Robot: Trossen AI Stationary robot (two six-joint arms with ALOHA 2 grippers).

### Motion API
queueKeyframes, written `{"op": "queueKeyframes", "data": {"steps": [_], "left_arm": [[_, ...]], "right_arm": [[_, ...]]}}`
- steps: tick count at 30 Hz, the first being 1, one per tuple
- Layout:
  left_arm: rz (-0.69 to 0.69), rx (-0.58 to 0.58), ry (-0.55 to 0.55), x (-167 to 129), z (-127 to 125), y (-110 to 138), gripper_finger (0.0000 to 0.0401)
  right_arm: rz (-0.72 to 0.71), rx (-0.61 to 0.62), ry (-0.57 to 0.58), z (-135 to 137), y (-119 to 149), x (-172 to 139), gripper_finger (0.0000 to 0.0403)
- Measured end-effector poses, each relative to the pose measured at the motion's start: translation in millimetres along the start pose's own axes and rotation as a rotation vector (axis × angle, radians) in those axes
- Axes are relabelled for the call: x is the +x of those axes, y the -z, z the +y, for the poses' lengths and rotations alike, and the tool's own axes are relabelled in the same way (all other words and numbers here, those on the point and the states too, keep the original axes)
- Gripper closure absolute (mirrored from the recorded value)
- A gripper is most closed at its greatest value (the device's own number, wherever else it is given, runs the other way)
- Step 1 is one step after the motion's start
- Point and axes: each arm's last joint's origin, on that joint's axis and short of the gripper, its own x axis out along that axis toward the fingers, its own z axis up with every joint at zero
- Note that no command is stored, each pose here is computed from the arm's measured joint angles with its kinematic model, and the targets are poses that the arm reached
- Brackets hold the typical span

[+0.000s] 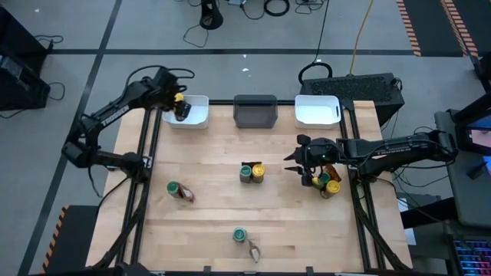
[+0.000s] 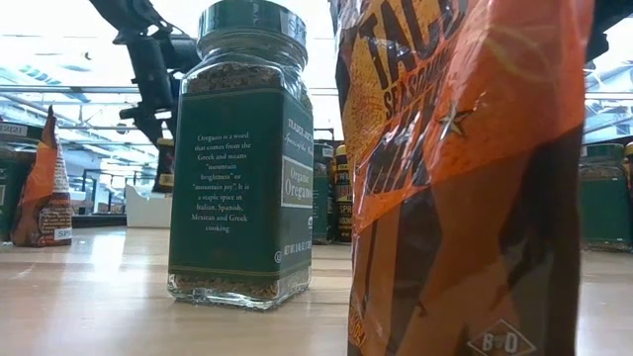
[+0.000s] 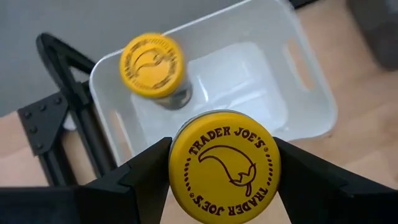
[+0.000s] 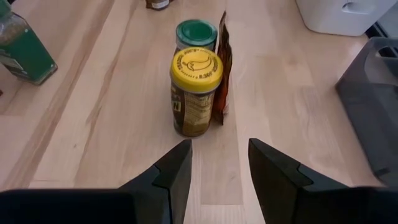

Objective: Sort spices by type
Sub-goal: Put the bottom yellow seasoning bottle into the left white bin

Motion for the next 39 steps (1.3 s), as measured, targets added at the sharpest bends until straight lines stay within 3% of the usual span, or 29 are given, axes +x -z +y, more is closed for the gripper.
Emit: {"op": "queueKeyframes", "data": {"steps": [32, 39], "left_arm": [[-0.057, -0.041, 0.012, 12, 12, -2, 0.0149], [-0.034, -0.048, 0.011, 30, 13, 8, 0.0149]], "right_arm": [[0.001, 0.024, 0.0, 0, 0, 0, 0.0261], [0.001, 0.024, 0.0, 0, 0, 0, 0.0261]]}}
